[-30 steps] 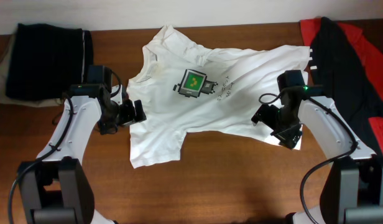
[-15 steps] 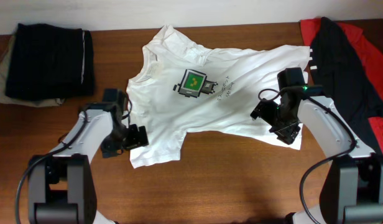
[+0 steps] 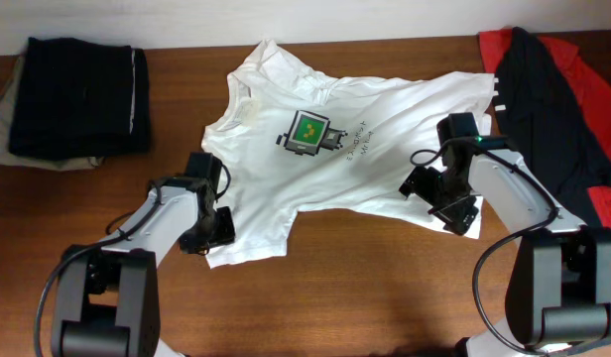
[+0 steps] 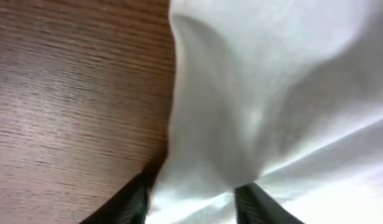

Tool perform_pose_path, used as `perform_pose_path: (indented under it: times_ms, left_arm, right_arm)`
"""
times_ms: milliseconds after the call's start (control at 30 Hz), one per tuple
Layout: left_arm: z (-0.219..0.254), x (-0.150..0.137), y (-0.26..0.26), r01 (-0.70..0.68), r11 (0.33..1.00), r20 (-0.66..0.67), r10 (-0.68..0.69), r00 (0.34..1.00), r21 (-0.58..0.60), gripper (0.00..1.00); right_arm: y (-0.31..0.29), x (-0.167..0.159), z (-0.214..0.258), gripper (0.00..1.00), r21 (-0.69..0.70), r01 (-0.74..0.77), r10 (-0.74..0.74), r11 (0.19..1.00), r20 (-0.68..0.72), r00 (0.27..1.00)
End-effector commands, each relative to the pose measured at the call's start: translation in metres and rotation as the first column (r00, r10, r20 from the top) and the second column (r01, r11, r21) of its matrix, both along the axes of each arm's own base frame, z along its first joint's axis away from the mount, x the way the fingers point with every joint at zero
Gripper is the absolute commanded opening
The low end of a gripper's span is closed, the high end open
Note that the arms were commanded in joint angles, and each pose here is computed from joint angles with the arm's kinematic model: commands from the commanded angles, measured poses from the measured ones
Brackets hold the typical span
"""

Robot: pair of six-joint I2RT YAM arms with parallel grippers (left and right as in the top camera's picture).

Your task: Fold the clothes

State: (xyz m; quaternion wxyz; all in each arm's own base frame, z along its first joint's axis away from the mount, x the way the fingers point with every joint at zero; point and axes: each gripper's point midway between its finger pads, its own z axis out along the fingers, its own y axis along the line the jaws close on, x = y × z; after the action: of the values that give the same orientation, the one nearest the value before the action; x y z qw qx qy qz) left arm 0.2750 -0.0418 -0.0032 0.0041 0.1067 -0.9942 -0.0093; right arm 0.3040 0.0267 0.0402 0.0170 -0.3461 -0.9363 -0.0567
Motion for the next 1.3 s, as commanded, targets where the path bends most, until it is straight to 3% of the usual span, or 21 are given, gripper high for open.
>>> perform_pose_path:
  times_ms: [0,33,67,200,300,400,600,667,833,900,967,1067,1167,1233,1267]
  left_arm:
    - [-0.003,-0.005,-0.005,0.0,1.0,-0.004,0.0,1.0,-0.027,0.12]
    - [-0.003,-0.005,-0.005,0.0,1.0,-0.004,0.0,1.0,-0.027,0.03]
    - [-0.003,-0.005,-0.005,0.0,1.0,-0.004,0.0,1.0,-0.027,0.01]
    - [-0.003,-0.003,-0.005,-0.001,1.0,0.005,0.001,1.0,-0.028,0.0]
    - [-0.003,0.001,-0.006,0.0,1.0,0.02,0.001,1.0,-0.031,0.0]
    - [-0.003,0.001,-0.006,0.0,1.0,0.021,0.001,1.0,-0.031,0.01]
    - [-0.003,0.003,-0.006,0.0,0.999,0.031,0.001,1.0,-0.032,0.01]
    - [-0.003,0.003,-0.006,0.001,0.999,0.029,0.0,1.0,-0.032,0.01]
    - [-0.003,0.004,-0.006,0.0,0.999,0.031,0.001,1.0,-0.033,0.01]
    - [-0.003,0.004,-0.006,0.001,0.999,0.031,0.0,1.0,-0.033,0.01]
    - [-0.003,0.003,-0.006,0.001,0.999,0.029,0.0,1.0,-0.033,0.01]
    - [-0.002,0.004,-0.006,0.0,0.999,0.033,0.001,0.999,-0.033,0.01]
    - [0.015,0.009,-0.007,0.003,0.999,0.085,0.001,0.996,-0.042,0.01]
    - [0.061,0.021,-0.009,0.024,0.998,0.247,-0.007,0.969,-0.065,0.01]
    - [0.123,0.027,-0.01,0.04,0.995,0.449,0.006,0.893,-0.093,0.01]
  right_arm:
    - [-0.003,-0.009,-0.007,0.99,-0.026,0.003,-0.004,1.0,-0.041,0.999]
    - [-0.003,-0.012,-0.008,0.99,-0.027,0.002,-0.004,1.0,-0.049,0.999]
    - [-0.003,-0.015,-0.01,0.99,-0.027,0.002,-0.004,1.0,-0.057,0.998]
    - [-0.011,-0.026,-0.02,0.99,-0.073,0.006,-0.013,0.997,-0.085,0.996]
    - [-0.043,-0.042,-0.028,0.99,-0.201,0.134,-0.16,0.97,-0.118,0.98]
    - [-0.075,-0.047,-0.028,0.99,-0.189,0.259,-0.284,0.947,-0.122,0.951]
    - [-0.09,-0.036,-0.036,0.99,-0.218,0.285,-0.302,0.933,-0.051,0.952]
    - [-0.09,-0.04,-0.046,0.88,-0.22,0.287,-0.303,0.932,-0.042,0.952]
    - [-0.091,-0.039,-0.057,0.84,-0.22,0.294,-0.303,0.93,-0.007,0.953]
    - [-0.091,-0.036,-0.059,0.66,-0.218,0.297,-0.303,0.93,0.009,0.953]
    - [-0.091,-0.039,-0.064,0.35,-0.218,0.301,-0.306,0.929,0.011,0.952]
    - [-0.09,-0.043,-0.063,0.04,-0.22,0.297,-0.305,0.929,-0.005,0.952]
    - [-0.092,-0.044,-0.049,0.04,-0.234,0.297,-0.305,0.926,-0.001,0.952]
    - [-0.093,-0.041,-0.017,0.04,-0.229,0.309,-0.305,0.923,0.056,0.951]
    - [-0.093,-0.043,0.022,0.04,-0.213,0.33,-0.301,0.92,0.158,0.94]
